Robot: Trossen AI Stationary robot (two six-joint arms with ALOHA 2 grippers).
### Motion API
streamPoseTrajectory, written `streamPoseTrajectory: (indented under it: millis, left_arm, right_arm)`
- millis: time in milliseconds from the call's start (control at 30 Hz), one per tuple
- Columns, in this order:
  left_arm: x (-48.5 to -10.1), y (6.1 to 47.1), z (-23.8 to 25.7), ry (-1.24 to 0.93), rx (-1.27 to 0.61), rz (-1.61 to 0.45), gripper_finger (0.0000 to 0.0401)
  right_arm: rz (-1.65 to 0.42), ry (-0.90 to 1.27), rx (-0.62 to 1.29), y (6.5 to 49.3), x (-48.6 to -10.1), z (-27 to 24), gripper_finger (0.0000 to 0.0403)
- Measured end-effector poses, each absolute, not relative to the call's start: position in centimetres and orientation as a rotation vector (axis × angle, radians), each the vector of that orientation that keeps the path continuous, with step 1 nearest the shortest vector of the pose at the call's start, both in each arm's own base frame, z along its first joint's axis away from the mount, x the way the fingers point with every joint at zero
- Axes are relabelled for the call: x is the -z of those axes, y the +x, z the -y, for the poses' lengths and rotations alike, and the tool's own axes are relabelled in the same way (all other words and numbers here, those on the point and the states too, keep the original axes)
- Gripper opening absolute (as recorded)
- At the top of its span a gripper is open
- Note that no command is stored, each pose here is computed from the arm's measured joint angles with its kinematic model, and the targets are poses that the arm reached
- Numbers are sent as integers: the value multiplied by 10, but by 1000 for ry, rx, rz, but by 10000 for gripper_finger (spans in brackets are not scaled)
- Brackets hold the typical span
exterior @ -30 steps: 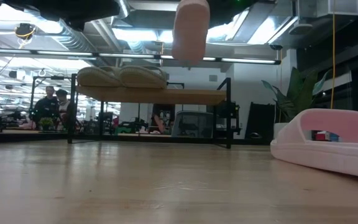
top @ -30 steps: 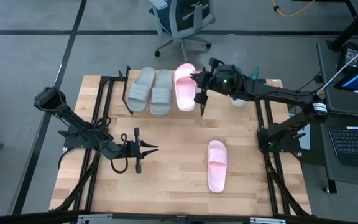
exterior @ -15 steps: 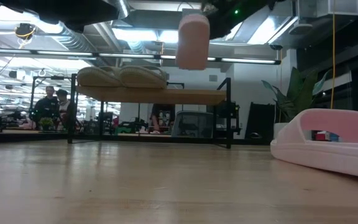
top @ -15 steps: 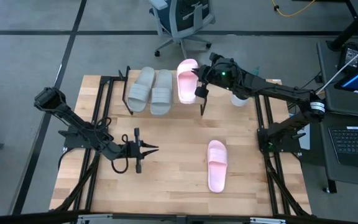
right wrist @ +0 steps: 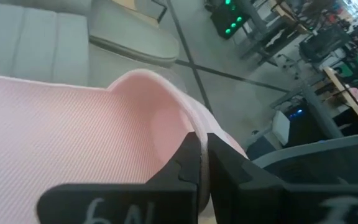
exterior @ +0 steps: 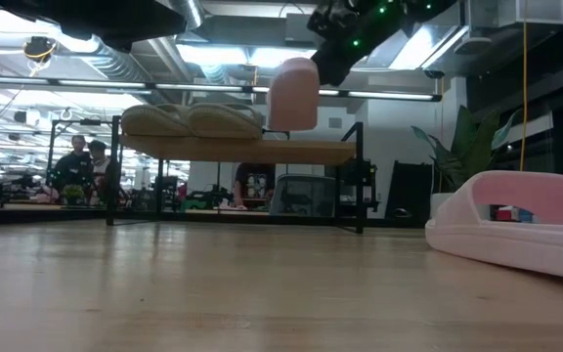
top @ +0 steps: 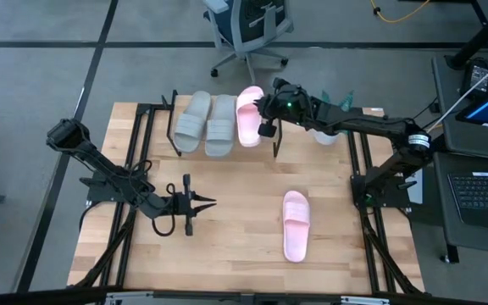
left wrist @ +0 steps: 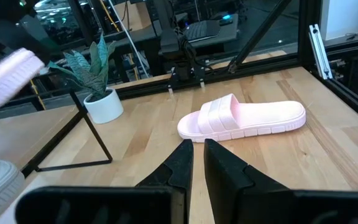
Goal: Pick and place slides into the shelf
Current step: Put the left pink slipper on the shelf
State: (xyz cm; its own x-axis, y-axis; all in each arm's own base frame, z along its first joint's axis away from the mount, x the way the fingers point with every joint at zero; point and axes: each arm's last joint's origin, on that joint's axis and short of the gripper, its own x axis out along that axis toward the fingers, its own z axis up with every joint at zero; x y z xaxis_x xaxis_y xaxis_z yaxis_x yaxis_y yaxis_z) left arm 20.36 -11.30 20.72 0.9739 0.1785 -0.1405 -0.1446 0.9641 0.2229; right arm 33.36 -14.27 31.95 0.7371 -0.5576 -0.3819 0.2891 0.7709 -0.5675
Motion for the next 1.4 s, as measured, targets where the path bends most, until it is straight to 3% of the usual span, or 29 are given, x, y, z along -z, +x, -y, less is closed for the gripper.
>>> streamPoseTrajectory:
  millis: [1400]
  left_arm:
    - [-207,204,113,217,-165,-165,34]
  right_arm:
    - [-640,-501,475,353,-285,156,16]
